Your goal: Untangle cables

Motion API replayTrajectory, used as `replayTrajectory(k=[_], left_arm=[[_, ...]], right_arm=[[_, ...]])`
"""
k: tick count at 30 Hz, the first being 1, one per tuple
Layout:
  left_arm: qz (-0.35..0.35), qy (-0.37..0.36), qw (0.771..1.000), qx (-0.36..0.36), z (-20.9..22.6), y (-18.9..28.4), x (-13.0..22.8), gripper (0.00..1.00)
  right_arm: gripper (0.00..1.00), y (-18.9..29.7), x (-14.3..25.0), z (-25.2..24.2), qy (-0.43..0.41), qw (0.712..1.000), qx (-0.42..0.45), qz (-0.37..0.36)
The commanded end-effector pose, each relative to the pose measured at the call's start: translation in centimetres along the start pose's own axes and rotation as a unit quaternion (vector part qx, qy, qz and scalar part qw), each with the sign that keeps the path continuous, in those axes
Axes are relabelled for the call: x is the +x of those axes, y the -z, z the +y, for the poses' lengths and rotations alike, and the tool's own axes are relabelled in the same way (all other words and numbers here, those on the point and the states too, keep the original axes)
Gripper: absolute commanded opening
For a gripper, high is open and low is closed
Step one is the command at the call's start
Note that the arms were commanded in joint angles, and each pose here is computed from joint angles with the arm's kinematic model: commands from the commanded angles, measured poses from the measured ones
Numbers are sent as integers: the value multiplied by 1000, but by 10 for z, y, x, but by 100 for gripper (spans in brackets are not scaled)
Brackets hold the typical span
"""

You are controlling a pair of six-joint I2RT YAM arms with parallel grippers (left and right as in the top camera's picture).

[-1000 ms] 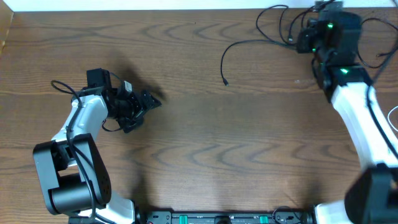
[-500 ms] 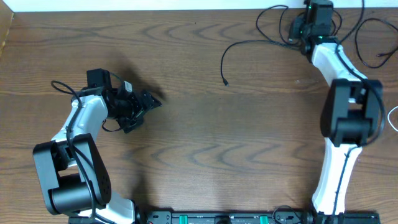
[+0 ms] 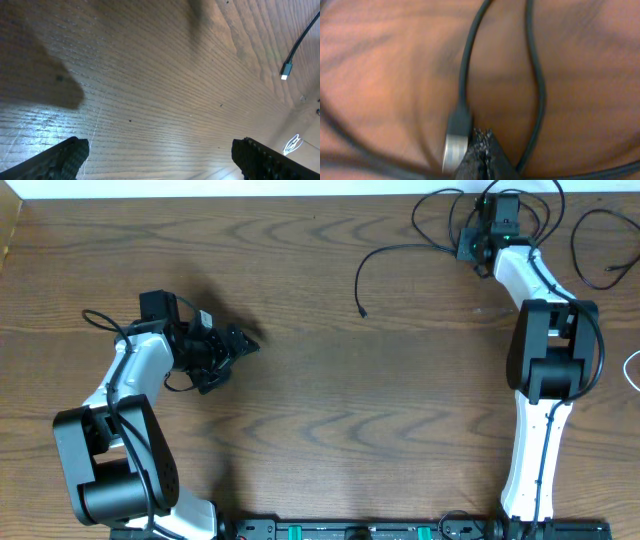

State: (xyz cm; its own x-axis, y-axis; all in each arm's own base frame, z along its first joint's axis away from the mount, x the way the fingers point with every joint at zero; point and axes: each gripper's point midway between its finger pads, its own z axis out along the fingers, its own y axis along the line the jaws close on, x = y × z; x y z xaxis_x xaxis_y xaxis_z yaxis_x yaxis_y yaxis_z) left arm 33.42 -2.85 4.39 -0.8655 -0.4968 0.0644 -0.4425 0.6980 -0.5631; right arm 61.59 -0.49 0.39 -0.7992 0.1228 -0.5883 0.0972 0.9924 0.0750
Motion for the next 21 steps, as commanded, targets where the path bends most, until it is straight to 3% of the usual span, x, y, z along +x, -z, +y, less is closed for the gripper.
replayTrajectory(k=[1, 8, 15, 18, 21], left_arm=[[-3, 2, 1000, -4, 2, 1, -3, 98], [-3, 2, 1000, -4, 2, 1, -3, 98], [-3, 2, 1000, -4, 2, 1, -3, 98], [-3, 2, 1000, -4, 2, 1, -3, 98], [-3, 2, 1000, -4, 2, 1, -3, 98]], right_arm=[[1, -6, 62, 44, 0, 991, -87, 105], [1, 28, 87, 63, 9, 980, -92, 176], [1, 62, 94, 14, -8, 976, 12, 217], [1, 71, 87, -1, -14, 977, 34, 210], [1, 97, 49, -13, -17, 987, 39, 155]])
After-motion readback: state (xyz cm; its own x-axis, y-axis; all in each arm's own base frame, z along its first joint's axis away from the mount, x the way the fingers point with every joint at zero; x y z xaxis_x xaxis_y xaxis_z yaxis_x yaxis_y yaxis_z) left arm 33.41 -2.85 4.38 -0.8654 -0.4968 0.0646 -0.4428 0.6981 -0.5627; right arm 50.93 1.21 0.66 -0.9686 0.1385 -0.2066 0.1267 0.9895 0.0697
